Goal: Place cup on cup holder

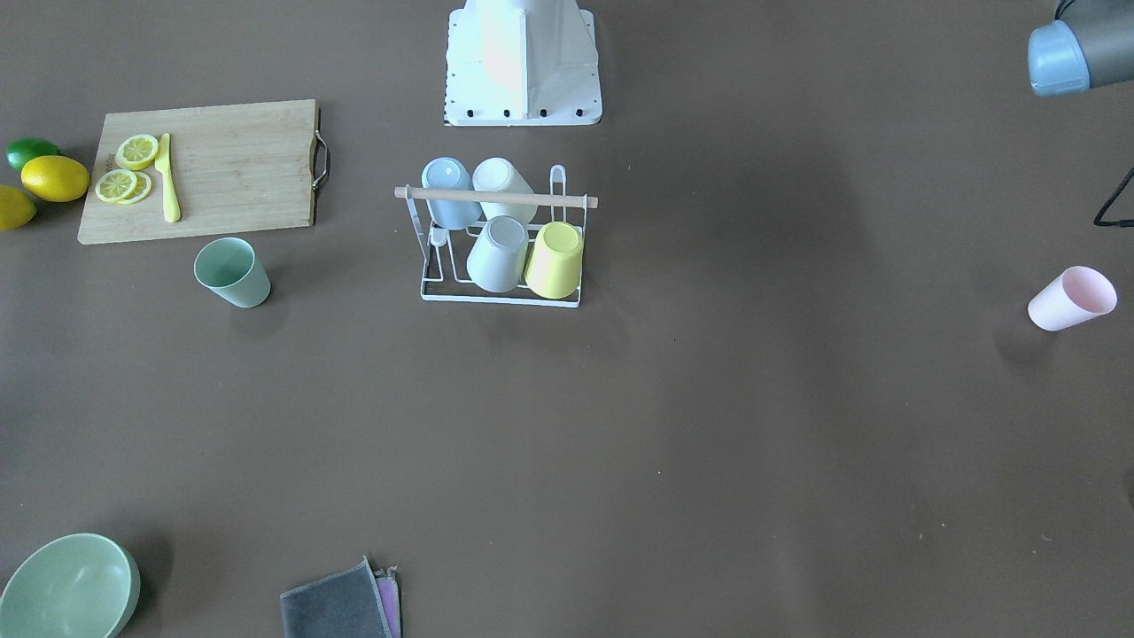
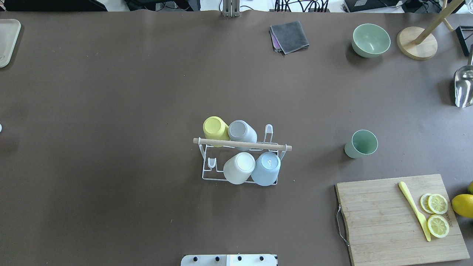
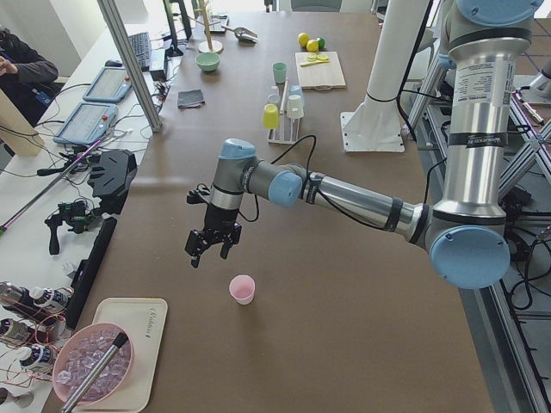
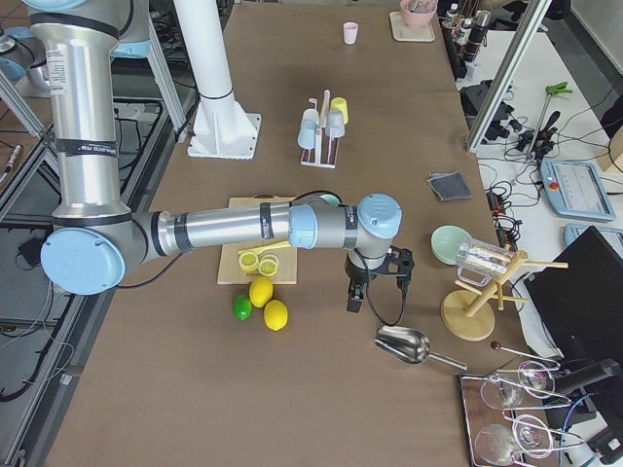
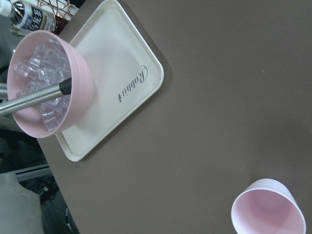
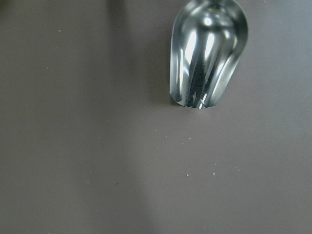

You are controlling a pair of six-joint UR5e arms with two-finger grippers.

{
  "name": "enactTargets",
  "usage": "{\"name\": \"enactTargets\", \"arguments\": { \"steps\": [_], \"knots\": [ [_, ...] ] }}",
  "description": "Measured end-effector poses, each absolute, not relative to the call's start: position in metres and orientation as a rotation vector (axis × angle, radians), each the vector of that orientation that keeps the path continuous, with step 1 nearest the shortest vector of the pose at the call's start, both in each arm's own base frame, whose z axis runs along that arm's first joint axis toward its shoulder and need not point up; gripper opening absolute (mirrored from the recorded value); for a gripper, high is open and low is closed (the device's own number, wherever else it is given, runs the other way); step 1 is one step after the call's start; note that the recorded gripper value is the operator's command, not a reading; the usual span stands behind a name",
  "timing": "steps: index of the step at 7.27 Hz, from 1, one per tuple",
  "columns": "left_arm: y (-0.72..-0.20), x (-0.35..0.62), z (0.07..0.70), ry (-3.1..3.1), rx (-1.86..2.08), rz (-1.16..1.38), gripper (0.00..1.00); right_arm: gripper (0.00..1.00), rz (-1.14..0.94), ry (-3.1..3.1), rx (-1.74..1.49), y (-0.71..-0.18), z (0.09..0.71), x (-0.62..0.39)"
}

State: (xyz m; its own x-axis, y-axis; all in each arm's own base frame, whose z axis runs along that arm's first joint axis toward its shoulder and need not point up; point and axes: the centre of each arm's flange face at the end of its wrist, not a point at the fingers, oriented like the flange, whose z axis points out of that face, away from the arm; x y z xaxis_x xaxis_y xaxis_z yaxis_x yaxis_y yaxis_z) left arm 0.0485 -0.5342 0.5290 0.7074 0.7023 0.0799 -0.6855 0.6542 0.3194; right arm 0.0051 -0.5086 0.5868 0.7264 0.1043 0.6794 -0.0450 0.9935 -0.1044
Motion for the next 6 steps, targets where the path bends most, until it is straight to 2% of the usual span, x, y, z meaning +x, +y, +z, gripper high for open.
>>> {"name": "enactTargets", "arguments": {
  "steps": [3, 6],
  "knots": [
    [-0.551, 0.121, 0.511, -0.091, 0.245, 1.011, 0.99, 1.00, -0.018, -0.727, -0.130, -0.539, 0.526, -0.065],
    [-0.520, 0.209, 0.530, -0.219, 0.090, 1.260, 0.99, 1.00, -0.092, -0.689, -0.170, -0.559, 0.466, -0.118]
  ]
}}
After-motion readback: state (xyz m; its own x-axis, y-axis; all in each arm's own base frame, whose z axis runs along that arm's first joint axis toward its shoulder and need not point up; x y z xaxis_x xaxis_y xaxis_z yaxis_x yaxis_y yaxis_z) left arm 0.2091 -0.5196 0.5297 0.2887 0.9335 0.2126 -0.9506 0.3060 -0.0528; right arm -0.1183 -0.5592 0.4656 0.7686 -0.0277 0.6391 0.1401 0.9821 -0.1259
